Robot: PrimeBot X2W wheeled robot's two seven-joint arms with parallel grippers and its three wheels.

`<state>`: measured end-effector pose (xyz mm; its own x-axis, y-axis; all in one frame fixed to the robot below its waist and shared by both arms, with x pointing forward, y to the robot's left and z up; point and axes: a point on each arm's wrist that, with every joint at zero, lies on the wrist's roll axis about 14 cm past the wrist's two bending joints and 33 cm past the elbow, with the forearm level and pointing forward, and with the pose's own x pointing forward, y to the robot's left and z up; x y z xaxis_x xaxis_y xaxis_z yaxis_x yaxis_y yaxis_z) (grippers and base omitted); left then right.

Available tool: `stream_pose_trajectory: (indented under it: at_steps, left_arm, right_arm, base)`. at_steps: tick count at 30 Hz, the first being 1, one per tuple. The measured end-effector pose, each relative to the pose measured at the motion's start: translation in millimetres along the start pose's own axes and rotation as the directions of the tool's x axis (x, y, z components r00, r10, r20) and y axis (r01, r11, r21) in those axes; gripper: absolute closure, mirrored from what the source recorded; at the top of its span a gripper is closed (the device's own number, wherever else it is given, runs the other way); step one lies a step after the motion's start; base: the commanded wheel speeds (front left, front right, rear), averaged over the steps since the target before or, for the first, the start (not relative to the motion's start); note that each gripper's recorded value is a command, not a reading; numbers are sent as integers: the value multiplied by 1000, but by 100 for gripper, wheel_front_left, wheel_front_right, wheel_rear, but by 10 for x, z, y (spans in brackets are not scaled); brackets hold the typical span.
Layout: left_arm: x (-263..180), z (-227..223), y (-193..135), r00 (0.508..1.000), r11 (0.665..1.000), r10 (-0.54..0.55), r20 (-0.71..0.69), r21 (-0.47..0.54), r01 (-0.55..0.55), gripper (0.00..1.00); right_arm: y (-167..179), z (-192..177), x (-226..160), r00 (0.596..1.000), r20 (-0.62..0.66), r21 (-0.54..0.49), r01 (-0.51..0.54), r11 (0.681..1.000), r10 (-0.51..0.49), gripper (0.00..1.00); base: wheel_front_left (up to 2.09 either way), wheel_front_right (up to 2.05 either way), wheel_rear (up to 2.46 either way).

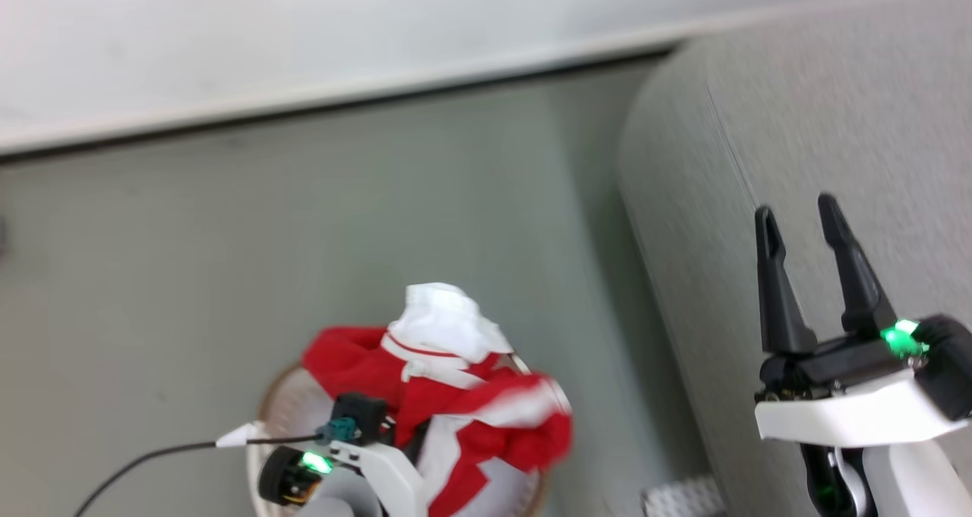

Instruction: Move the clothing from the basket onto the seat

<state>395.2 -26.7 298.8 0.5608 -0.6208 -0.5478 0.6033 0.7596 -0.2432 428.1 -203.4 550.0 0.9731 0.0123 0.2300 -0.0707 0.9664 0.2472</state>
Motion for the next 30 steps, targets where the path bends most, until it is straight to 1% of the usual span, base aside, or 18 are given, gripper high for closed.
stream_pose_trajectory:
  at_steps: [5, 9, 13, 19, 22, 25, 27, 30]
  left_arm:
    - [-337, 445, -2, 986, 999, 35, 161, -9, -34, 100]
    - [-632, 858, 56, 949, 998, 70, 307, -27, -65, 100]
    - [-925, 1233, 49, 894, 996, 84, 439, -31, -78, 100]
    - [-1331, 1806, 5, 785, 996, 77, 614, -14, -86, 100]
    - [-1478, 2006, -38, 740, 996, 65, 669, 4, -90, 100]
    - [-1577, 2156, -78, 708, 995, 57, 704, 14, -94, 100]
    - [-1614, 2202, -102, 697, 996, 54, 715, 15, -93, 100]
    - [-1635, 2190, -126, 697, 996, 56, 715, 11, -91, 100]
  right_arm:
    - [271, 143, -75, 997, 33, 29, -73, 997, 72, 0]
    - [477, 249, -119, 990, 61, 49, -127, 991, 124, 0]
    - [654, 320, -174, 983, 80, 64, -173, 983, 168, 0]
    - [921, 361, -243, 968, 92, 84, -242, 967, 235, 0]
    - [1012, 357, -279, 961, 89, 93, -268, 959, 260, 0]
    - [1071, 338, -298, 956, 82, 92, -290, 953, 283, 0]
    - [1089, 319, -308, 953, 74, 91, -300, 950, 294, 0]
    - [1142, 275, -326, 948, 59, 93, -318, 943, 314, 0]
  base:
    - [0, 0, 0]
    - [0, 0, 0]
    - [0, 0, 0]
    - [0, 0, 0]
    - [0, 0, 0]
    - [0, 0, 0]
    - [0, 0, 0]
    - [0, 0, 0]
